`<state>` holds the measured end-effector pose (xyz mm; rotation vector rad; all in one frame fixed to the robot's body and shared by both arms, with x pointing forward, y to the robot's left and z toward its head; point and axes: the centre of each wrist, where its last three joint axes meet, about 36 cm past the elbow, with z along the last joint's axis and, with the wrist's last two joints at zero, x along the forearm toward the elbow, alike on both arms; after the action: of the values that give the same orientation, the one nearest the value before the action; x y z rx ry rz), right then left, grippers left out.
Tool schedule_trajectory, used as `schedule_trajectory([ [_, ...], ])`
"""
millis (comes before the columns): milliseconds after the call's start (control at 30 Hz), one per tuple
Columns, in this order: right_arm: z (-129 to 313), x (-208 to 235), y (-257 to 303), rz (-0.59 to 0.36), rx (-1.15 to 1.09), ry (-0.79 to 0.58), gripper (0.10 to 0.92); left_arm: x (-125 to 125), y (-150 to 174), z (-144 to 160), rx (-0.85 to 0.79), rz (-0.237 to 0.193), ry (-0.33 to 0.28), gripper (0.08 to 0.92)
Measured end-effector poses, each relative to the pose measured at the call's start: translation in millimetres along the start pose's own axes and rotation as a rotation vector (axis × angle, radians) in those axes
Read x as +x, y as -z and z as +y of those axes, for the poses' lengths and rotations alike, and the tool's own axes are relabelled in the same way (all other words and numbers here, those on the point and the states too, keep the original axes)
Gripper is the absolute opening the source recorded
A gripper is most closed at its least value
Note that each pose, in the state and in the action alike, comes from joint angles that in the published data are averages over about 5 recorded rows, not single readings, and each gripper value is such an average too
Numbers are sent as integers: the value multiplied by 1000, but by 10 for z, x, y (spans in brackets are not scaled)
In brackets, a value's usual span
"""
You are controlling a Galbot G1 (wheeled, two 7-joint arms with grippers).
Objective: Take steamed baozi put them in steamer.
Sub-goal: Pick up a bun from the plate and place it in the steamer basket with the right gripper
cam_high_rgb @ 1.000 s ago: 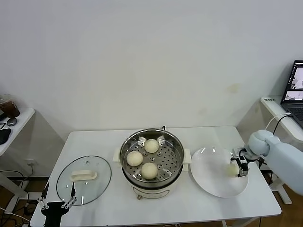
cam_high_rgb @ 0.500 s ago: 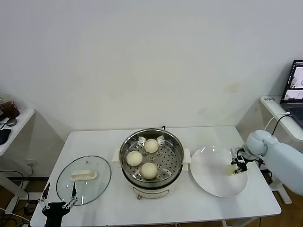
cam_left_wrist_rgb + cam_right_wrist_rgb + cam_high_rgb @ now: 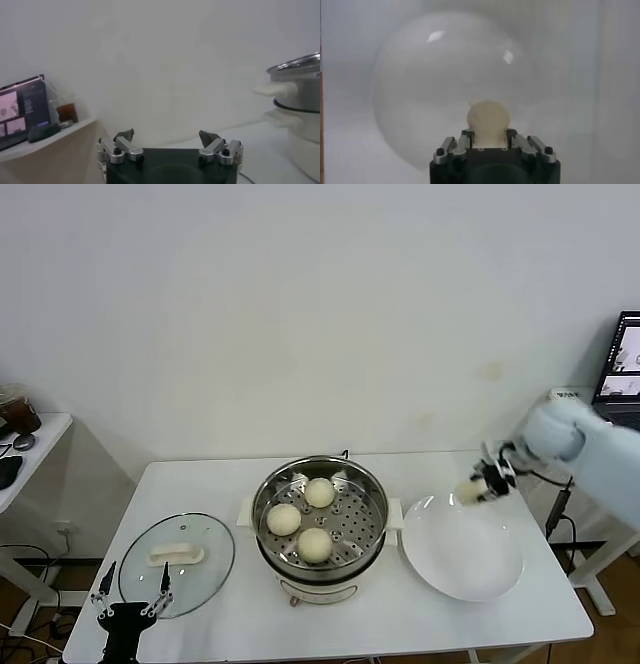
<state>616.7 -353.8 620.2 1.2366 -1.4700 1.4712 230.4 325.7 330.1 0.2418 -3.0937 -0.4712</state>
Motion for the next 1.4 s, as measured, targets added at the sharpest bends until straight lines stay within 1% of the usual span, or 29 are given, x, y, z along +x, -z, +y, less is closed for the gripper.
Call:
schedule_trajectory([
  [133,-163,323,532,-64,43,-24,424,-27,5,20,2,-6,1,823],
  [267,-220,480,1104,-123,71,-13,425,-53,1,38,4,-10,5,823],
  [433,-196,487,1711,-164,67,22,432,-69,-12,42,7,-11,9,823],
  [600,-125,336,2099,-159,58,58,433,-87,-23,45,9,-11,16,823],
  [800,-45,67,2248,-126,33,93,433,-78,-55,50,10,-5,25,823],
  [1200,73,-468,2272,-75,-9,129,438,-51,-84,51,8,3,30,823],
  [1300,95,-556,2292,-74,-11,130,482,-52,-85,56,8,3,32,823],
  [1400,113,-606,2306,-75,-12,128,559,-53,-81,57,8,2,33,823],
])
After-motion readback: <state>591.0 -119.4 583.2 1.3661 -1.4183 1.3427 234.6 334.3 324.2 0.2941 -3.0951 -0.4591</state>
